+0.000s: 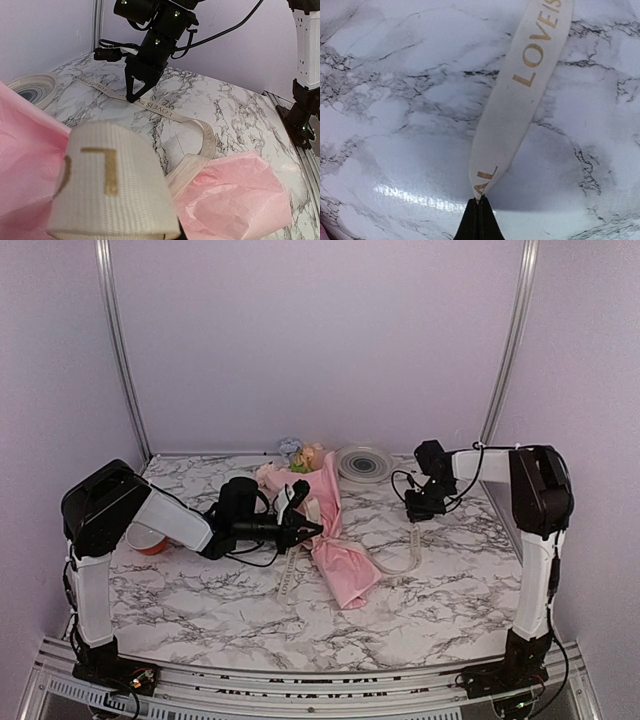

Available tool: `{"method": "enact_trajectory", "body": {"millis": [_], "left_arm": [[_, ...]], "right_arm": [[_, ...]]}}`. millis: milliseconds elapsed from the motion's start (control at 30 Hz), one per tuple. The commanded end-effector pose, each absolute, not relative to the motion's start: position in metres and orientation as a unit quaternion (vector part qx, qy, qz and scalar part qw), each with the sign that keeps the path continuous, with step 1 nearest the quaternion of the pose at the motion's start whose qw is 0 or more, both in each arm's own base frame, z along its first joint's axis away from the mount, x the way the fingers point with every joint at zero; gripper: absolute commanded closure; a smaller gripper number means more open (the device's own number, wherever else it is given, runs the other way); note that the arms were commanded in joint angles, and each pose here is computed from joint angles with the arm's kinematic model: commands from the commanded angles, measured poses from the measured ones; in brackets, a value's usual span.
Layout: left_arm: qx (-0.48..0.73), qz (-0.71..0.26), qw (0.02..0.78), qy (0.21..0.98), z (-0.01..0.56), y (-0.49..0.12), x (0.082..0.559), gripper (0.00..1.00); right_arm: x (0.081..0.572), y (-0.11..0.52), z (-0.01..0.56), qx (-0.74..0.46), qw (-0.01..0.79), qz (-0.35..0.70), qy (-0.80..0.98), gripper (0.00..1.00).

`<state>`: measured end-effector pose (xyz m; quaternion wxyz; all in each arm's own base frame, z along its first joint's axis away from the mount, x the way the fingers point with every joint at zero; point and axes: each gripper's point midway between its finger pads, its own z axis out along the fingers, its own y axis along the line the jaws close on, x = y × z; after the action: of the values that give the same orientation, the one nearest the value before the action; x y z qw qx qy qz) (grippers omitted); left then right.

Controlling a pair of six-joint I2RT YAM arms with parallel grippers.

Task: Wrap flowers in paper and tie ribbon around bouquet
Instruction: Cross the half-tied ribbon over the folded bouquet.

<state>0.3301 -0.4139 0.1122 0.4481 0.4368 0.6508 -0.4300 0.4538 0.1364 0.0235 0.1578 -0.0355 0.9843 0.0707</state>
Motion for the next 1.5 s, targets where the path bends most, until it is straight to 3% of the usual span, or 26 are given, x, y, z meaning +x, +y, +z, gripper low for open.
{"method": "enact_trajectory", "body": {"millis": [0, 167, 300, 400, 600, 800, 1000, 1233, 1467], "left_arm": [[0.448, -0.423, 0.444, 0.650, 0.109, -0.414, 0.330, 1.00], [0.452, -0.416, 0.443, 0.653, 0.107, -0.413, 0.329, 1.00], [0.466, -0.405, 0.445, 0.649, 0.105, -0.415, 0.321, 1.00], [0.469, -0.402, 0.442, 0.650, 0.102, -0.416, 0.318, 1.00], [0.489, -0.376, 0.454, 0.643, 0.100, -0.415, 0.307, 1.00], [0.496, -0.364, 0.451, 0.647, 0.092, -0.412, 0.300, 1.00], [0.493, -0.352, 0.451, 0.655, 0.086, -0.407, 0.300, 1.00], [0.491, -0.352, 0.451, 0.657, 0.085, -0.408, 0.302, 1.00], [0.491, -0.349, 0.450, 0.659, 0.085, -0.407, 0.302, 1.00]], "right_arm": [[0.476, 0.167, 0.073, -0.076, 0.214, 0.146, 0.963, 1.00], [0.468, 0.255, 0.229, -0.206, 0.373, 0.299, 0.854, 1.00], [0.412, 0.346, 0.338, -0.329, 0.473, 0.368, 0.730, 1.00], [0.369, 0.410, 0.378, -0.377, 0.505, 0.413, 0.658, 1.00], [0.346, 0.485, 0.392, -0.391, 0.491, 0.470, 0.620, 1.00], [0.352, 0.508, 0.382, -0.375, 0.465, 0.510, 0.619, 1.00], [0.376, 0.497, 0.381, -0.357, 0.494, 0.471, 0.638, 1.00], [0.444, 0.418, 0.404, -0.275, 0.540, 0.449, 0.657, 1.00], [0.440, 0.451, 0.379, -0.296, 0.513, 0.463, 0.660, 1.00]]}}
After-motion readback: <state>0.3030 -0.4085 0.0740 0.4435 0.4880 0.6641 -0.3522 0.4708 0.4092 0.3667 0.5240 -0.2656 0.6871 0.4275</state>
